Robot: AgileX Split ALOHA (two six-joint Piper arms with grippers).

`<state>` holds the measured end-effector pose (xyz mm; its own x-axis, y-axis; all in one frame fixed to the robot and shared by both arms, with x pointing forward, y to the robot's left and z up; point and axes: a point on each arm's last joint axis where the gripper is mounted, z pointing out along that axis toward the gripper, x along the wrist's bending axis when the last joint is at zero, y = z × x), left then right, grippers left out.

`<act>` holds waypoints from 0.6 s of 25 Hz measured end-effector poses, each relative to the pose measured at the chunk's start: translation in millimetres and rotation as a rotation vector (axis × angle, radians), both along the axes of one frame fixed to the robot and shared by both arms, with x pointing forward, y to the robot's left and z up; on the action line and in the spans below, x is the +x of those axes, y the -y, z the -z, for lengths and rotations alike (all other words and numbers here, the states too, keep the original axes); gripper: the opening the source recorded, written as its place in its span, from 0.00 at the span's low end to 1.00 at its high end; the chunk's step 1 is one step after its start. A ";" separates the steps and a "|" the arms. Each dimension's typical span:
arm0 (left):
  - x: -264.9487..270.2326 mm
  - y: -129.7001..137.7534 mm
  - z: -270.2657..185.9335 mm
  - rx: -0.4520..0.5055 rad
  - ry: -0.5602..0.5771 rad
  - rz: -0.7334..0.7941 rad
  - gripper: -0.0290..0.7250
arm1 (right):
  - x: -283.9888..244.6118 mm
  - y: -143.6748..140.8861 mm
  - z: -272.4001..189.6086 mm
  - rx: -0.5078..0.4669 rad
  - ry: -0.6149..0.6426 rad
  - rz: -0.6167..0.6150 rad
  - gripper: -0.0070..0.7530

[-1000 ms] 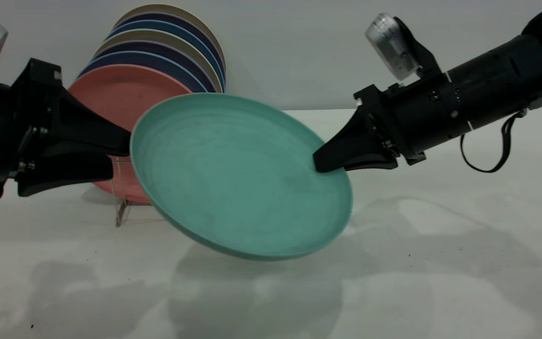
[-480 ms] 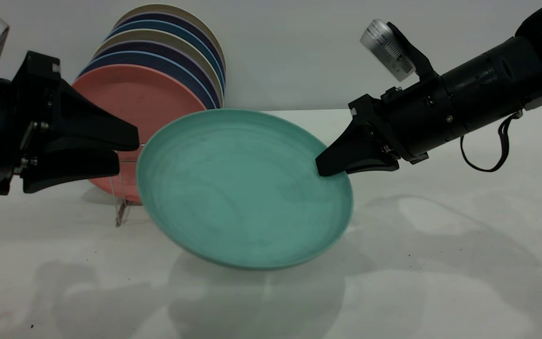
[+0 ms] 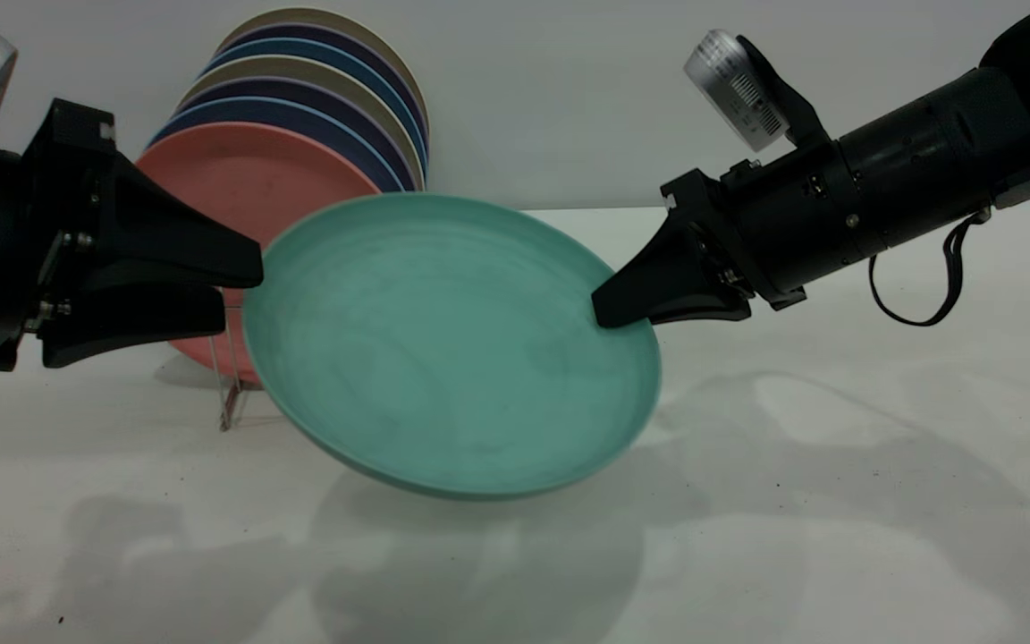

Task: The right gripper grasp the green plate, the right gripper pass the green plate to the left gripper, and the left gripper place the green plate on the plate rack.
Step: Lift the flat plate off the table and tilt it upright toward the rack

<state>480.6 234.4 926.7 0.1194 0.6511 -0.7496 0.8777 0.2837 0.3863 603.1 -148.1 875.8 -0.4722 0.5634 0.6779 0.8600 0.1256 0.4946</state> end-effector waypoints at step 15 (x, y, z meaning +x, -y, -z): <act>0.3 -0.4 0.3 0.004 0.000 -0.004 0.56 | -13.6 -34.3 -6.4 0.084 -0.003 -0.072 0.03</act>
